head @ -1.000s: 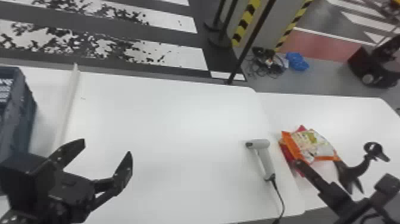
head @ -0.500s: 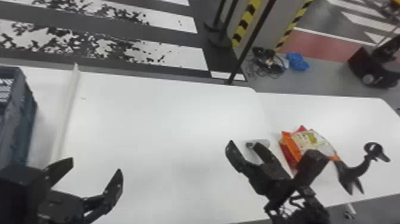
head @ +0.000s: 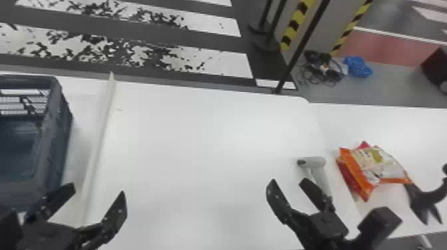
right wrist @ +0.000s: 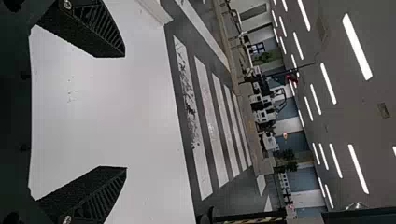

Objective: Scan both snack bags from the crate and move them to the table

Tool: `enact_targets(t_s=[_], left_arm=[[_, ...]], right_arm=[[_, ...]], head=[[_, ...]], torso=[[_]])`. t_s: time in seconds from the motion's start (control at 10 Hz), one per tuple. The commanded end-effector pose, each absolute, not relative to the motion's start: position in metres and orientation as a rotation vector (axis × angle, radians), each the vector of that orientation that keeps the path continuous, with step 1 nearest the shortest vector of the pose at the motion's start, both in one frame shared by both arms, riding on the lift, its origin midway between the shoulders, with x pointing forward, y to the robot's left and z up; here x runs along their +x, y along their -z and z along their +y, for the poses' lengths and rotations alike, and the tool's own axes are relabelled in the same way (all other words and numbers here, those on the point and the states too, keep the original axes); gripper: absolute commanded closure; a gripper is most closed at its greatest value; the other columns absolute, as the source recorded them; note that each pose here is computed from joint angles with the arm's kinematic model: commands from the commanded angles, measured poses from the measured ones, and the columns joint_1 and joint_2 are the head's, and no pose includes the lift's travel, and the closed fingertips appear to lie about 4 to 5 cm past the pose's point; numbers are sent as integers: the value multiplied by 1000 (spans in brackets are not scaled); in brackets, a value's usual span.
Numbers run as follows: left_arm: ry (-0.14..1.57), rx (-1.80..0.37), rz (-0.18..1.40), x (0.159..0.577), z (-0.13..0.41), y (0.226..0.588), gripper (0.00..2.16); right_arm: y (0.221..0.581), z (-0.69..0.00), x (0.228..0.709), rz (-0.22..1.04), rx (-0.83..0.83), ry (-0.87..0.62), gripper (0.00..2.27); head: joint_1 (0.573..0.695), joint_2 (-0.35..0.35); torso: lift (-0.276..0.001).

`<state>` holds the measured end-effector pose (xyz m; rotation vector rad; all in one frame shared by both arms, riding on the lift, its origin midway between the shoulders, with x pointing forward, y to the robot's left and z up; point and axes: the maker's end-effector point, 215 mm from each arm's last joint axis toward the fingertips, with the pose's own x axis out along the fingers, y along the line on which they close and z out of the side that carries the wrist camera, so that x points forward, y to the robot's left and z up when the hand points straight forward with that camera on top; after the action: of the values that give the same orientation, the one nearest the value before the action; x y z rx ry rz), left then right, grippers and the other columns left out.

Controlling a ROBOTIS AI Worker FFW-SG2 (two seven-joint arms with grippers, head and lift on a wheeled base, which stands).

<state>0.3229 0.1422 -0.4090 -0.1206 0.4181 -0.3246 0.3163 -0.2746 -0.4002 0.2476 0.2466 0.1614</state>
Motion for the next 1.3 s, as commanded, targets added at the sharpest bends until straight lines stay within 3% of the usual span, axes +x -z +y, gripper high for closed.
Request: enact_targets(t_s=[0.0, 0.2, 0.6, 1.2], left_arm=[[319, -117, 400, 316, 139, 405, 80], [319, -107, 348, 310, 129, 401, 80], [329, -116, 331, 308, 125, 399, 83], [328, -113, 326, 312, 129, 400, 80]], right_arm=[[403, -286, 297, 237, 248, -144, 70], [419, -297, 282, 270, 274, -137, 76], [409, -323, 270, 239, 326, -108, 87], [408, -311, 271, 230, 329, -127, 90]], head=[[695, -236], [695, -279], [695, -350], [695, -350]], torso=[[-87], [-87], [-87], [-87]])
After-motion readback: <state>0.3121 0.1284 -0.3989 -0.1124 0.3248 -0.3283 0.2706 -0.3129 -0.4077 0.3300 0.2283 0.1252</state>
